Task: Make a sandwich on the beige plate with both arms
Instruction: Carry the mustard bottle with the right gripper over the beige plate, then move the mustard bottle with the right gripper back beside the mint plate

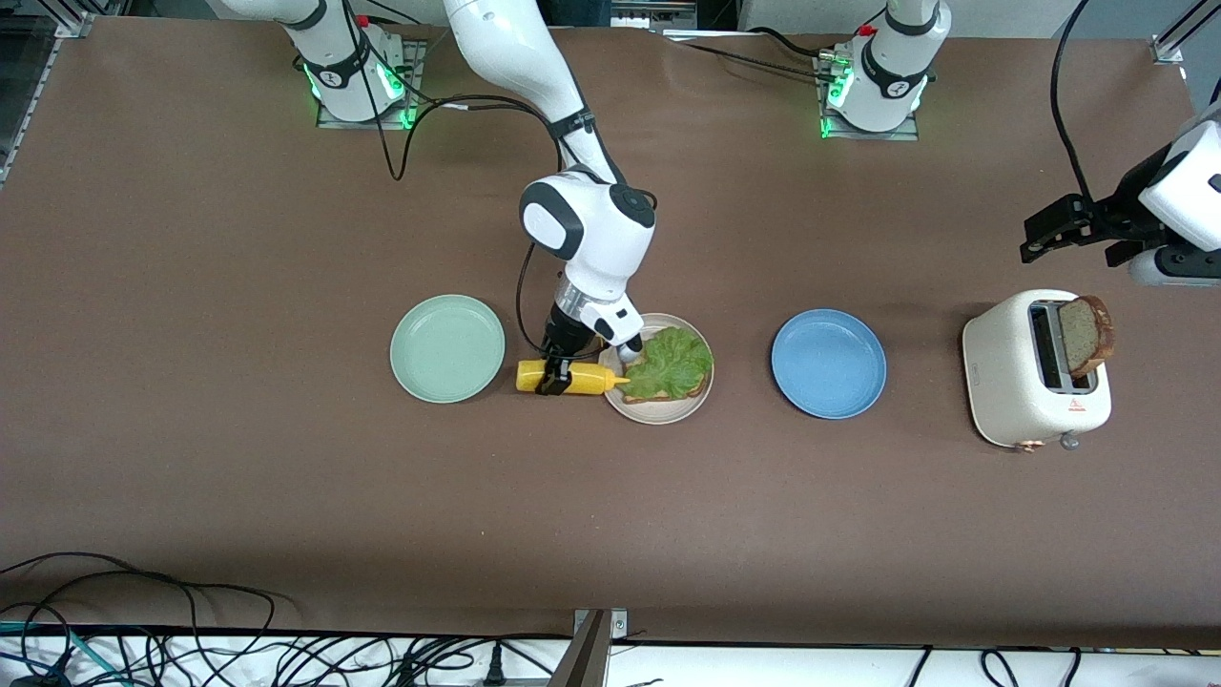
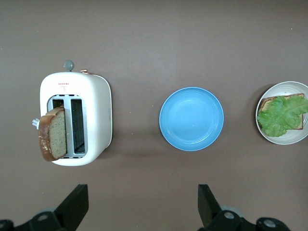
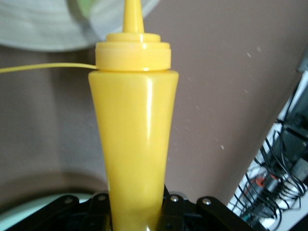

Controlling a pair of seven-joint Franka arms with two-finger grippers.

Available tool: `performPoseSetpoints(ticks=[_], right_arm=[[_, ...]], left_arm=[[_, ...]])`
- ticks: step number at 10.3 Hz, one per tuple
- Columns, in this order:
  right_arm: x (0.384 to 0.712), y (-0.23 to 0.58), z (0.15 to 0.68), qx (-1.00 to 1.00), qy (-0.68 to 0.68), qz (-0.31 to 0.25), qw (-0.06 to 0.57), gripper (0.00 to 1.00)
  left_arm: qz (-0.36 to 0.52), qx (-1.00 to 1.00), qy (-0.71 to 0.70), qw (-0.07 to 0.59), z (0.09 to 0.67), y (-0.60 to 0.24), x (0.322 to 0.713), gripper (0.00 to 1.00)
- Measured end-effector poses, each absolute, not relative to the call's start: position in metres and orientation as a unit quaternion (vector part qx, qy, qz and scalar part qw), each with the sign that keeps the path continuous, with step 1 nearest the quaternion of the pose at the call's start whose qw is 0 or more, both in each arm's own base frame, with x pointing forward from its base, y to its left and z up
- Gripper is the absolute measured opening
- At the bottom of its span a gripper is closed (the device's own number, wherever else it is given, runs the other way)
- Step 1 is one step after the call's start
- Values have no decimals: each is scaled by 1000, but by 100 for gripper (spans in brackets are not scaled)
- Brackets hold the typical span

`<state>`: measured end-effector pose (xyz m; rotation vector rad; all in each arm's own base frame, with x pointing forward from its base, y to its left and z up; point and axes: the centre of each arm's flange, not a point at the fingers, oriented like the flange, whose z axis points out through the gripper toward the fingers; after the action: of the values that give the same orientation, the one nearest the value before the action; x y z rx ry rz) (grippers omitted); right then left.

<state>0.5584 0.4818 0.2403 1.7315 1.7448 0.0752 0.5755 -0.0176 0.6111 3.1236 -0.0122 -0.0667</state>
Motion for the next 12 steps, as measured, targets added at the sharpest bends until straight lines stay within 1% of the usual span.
performPoseSetpoints(ticks=[1, 2, 3, 5, 7, 8, 10, 11, 12], right_arm=[[567, 473, 262, 680, 653, 29, 332, 25], [575, 461, 290, 702, 638, 29, 315, 25], [587, 441, 321, 725, 628, 26, 283, 25], [621, 372, 374, 770, 608, 18, 194, 25], [656, 276, 405, 801, 593, 15, 84, 25], [668, 229, 409, 806, 591, 19, 22, 25], [681, 132, 395, 800, 589, 37, -108, 25], [681, 76, 382, 791, 587, 53, -166, 25], [676, 24, 371, 781, 585, 67, -208, 25]], left_arm=[[-22, 1000, -4, 9, 611, -18, 576, 100], [-22, 1000, -6, 9, 611, -19, 576, 100], [-22, 1000, -9, 9, 611, -23, 575, 100], [-22, 1000, -18, 10, 611, -33, 575, 100], [-22, 999, -22, 10, 611, -38, 575, 100], [-22, 999, -21, 10, 611, -38, 575, 100], [-22, 999, -21, 10, 610, -37, 575, 100], [-22, 999, -21, 10, 610, -37, 575, 100], [-23, 999, -20, 10, 610, -36, 575, 100]])
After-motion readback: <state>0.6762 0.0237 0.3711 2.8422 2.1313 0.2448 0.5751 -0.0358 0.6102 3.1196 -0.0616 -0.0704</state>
